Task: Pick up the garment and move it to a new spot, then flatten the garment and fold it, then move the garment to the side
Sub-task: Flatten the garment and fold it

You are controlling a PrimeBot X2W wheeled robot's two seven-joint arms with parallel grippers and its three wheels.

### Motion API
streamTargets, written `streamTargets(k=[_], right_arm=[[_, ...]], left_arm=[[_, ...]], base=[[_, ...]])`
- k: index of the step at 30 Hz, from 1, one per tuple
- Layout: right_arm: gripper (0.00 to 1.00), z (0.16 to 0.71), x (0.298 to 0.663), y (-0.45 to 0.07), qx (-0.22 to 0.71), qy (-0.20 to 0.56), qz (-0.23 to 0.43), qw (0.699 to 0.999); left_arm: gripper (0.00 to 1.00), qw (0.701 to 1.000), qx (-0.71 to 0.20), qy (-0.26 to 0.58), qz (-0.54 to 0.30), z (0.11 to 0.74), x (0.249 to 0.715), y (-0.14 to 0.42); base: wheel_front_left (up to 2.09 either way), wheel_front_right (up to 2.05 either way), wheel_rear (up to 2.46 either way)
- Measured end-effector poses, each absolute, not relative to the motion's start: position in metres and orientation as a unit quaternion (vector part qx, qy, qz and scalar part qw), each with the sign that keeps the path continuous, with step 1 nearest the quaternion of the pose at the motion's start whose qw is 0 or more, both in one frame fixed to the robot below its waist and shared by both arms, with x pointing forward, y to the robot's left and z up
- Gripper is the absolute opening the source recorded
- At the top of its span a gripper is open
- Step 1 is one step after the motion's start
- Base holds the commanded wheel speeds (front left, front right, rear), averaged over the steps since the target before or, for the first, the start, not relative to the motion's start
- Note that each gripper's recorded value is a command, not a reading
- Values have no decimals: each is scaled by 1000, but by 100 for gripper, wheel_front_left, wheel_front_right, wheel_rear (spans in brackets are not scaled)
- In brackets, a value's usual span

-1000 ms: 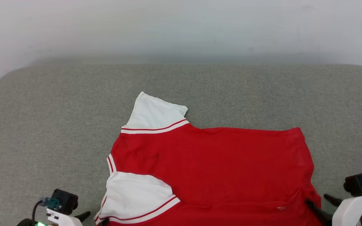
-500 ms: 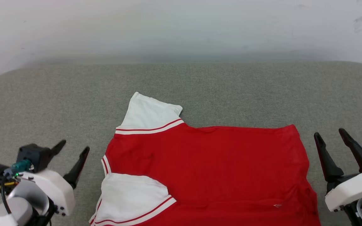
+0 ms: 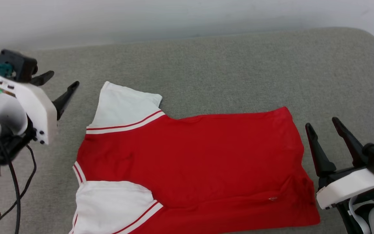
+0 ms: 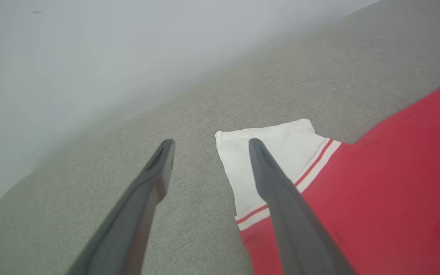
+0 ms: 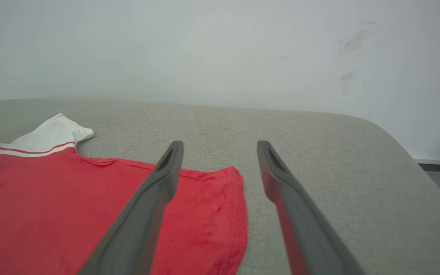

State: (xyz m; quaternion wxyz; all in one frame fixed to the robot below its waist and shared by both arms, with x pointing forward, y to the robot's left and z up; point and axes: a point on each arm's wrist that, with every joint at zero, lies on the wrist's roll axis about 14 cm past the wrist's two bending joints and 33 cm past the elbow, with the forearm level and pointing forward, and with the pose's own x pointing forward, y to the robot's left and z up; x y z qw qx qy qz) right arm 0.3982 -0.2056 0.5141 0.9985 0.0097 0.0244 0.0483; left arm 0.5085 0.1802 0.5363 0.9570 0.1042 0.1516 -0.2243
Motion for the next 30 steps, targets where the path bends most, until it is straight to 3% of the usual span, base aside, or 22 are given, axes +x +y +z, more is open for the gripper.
streamTargets(k=[9, 16, 30], right_arm=[[100, 491, 410, -216, 9, 49, 28, 998], [100, 476, 423, -222, 6, 60, 16, 998], [100, 450, 430, -238, -7, 87, -5, 996]], left_arm=[[100, 889, 115, 361, -257, 484, 547, 158], [100, 854, 128, 437, -254, 437, 572, 150], [100, 816, 129, 504, -252, 362, 587, 143]], base=[[0, 0, 0], [0, 0, 0], [0, 0, 0]])
